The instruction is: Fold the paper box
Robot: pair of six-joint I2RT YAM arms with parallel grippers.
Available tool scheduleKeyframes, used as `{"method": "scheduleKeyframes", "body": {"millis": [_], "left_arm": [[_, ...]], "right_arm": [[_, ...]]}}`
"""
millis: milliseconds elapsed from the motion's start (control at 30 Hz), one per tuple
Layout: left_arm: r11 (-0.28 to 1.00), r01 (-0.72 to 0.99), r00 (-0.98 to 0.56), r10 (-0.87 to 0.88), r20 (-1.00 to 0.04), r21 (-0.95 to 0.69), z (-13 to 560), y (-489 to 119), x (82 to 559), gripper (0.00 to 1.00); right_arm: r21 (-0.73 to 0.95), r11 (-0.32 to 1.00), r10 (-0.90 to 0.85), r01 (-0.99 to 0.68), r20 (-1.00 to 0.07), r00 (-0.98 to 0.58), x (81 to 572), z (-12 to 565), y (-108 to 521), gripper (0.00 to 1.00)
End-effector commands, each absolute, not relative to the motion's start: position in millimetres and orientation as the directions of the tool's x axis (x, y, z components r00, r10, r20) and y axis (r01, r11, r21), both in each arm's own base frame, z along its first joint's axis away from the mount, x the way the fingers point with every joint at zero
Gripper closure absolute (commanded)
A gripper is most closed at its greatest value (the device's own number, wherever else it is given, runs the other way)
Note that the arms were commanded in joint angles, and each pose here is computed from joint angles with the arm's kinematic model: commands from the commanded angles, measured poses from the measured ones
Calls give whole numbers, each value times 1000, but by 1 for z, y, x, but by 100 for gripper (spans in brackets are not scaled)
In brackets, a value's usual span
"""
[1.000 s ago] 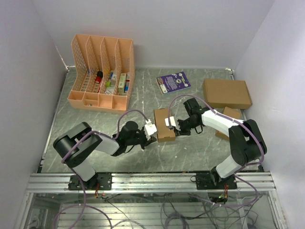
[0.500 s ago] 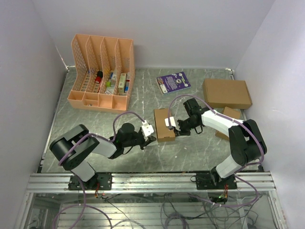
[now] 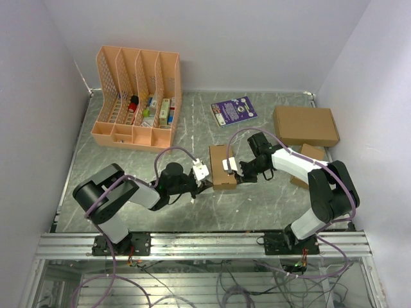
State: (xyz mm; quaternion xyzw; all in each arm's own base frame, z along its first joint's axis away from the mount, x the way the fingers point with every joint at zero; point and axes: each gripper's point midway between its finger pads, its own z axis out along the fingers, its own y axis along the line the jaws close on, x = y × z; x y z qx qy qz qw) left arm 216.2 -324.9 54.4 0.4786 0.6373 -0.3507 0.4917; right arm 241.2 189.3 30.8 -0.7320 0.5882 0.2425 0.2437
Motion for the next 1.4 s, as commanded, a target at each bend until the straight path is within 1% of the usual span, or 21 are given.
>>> {"method": "scheduleKeyframes", "body": {"millis": [0,167,300,400,433,467,533,567,667,800,833,900,933,967,1000,1033,1100,1133,1233,1267,1367], "left_arm": [[252,966,12,167,-986,54,84,-349,224,93],[229,972,9,165,-986,47,83,-359,222,93],[272,961,-2,169,-986,44,82,-350,223,93],[315,949,-40,185,-982,20,79,-337,222,92],[332,943,-62,184,-981,3,79,-332,221,91],[363,932,-94,184,-978,-22,77,-326,221,86],[438,896,-165,158,-974,-81,80,-314,224,72],[491,862,-221,140,-965,-126,79,-308,228,68],[583,775,-351,79,-933,-242,84,-300,234,63],[637,679,-447,-35,-894,-365,106,-300,243,56],[646,662,-454,-58,-889,-380,112,-300,245,56],[667,623,-451,-119,-884,-408,127,-295,250,55],[676,607,-437,-155,-886,-417,136,-292,253,54],[682,596,-414,-192,-890,-425,146,-289,256,51],[687,584,-390,-230,-892,-433,155,-285,259,42],[695,565,-370,-270,-889,-446,163,-280,261,31],[700,500,-361,-367,-857,-510,170,-270,267,4],[687,491,-362,-398,-843,-535,171,-270,267,1],[639,508,-394,-423,-816,-577,170,-276,261,1],[635,497,-416,-425,-804,-592,167,-278,261,1],[631,444,-468,-442,-765,-636,155,-278,260,1]], "right_arm": [[-51,-219,-691,-974,-697,192,228,35,205,100],[-47,-205,-695,-978,-696,179,230,34,207,100],[-51,-171,-715,-984,-681,159,240,35,199,100],[-78,-126,-718,-989,-680,145,250,42,184,94],[-90,-112,-717,-990,-683,143,253,45,180,92],[-104,-99,-711,-990,-688,144,255,48,176,89],[-122,-63,-704,-991,-698,131,260,55,170,84],[-130,-31,-701,-991,-704,114,264,59,169,81],[-145,70,-683,-987,-728,59,277,73,167,72],[-121,220,-599,-968,-800,-36,295,107,171,56],[-101,259,-567,-961,-821,-66,300,118,173,50],[-8,348,-472,-937,-865,-168,308,136,179,34],[41,374,-426,-926,-880,-211,312,143,182,22],[109,386,-380,-916,-886,-265,315,148,185,4],[177,367,-338,-913,-889,-308,317,154,190,1],[233,324,-313,-917,-888,-336,317,161,195,0],[350,279,-290,-894,-857,-426,319,160,201,0],[383,294,-278,-876,-842,-462,325,157,202,0],[418,406,-182,-813,-835,-520,343,147,195,2],[470,453,-132,-757,-805,-579,344,140,192,2],[527,496,-92,-690,-758,-645,342,121,187,2]]}}
